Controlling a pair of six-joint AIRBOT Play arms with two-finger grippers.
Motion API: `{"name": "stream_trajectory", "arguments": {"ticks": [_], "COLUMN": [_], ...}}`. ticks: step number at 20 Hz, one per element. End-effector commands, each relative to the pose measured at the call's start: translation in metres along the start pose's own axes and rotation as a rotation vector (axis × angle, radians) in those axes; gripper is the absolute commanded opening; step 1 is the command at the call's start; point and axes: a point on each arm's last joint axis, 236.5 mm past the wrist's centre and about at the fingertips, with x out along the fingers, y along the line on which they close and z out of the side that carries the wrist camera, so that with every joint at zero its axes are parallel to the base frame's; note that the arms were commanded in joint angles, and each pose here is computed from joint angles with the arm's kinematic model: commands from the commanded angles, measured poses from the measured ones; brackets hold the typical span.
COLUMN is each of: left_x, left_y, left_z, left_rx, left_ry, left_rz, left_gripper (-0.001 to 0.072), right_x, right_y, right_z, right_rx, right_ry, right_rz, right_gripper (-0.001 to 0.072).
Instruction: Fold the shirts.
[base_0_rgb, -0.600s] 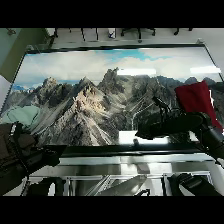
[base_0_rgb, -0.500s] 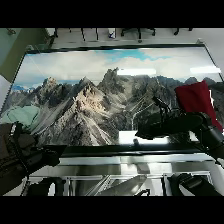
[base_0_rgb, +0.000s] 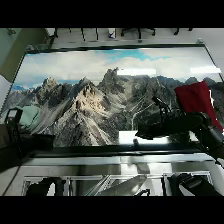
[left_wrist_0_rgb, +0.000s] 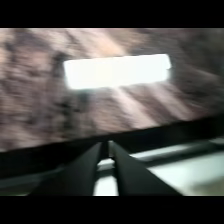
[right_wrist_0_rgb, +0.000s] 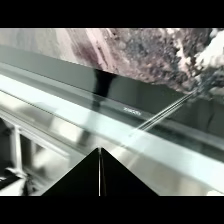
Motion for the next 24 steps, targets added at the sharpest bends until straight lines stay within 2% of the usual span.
{"name": "stream_trajectory", "arguments": {"ticks": [1, 4, 8, 11, 17, 18, 19, 20, 24], "left_x": [0.015, 0.061, 0.139, 0.17, 0.189, 0.19, 0.186, 0.185, 0.168], "left_y": [0.096, 0.144, 0.215, 0.258, 0.288, 0.289, 0.294, 0.293, 0.279], "left_z": [0.057, 0.084, 0.068, 0.057, 0.012, 0.008, 0.002, 0.001, 0.038], "left_rx": [0.117, 0.145, 0.14, 0.108, 0.027, 0.025, 0.017, 0.025, 0.056], "left_ry": [0.064, 0.2, 0.468, 0.575, 0.736, 0.751, 0.773, 0.785, 0.669], "left_rz": [0.356, 0.484, 0.621, 0.715, 0.713, 0.713, 0.721, 0.713, 0.729], "left_gripper": [0.0705, 0.0705, 0.0705, 0.0705, 0.0703, 0.0582, 0.0205, 0.0012, 0.0012], "right_x": [0.0, 0.0, 0.0, 0.0, 0.002, 0.003, 0.003, 0.003, 0.003], "right_y": [-0.004, -0.004, -0.001, -0.001, -0.003, -0.003, -0.003, -0.002, 0.004], "right_z": [0.0, 0.0, 0.025, 0.026, 0.027, 0.027, 0.027, 0.026, 0.026], "right_rx": [-0.111, -0.111, -0.107, -0.105, -0.102, -0.101, -0.101, -0.1, -0.087], "right_ry": [0.001, 0.001, -0.101, -0.107, -0.102, -0.101, -0.1, -0.099, -0.098], "right_rz": [-0.018, -0.018, -0.008, -0.007, -0.01, -0.01, -0.01, -0.008, 0.019], "right_gripper": [0.002, 0.002, 0.002, 0.002, 0.002, 0.002, 0.002, 0.0021, 0.0021]}}
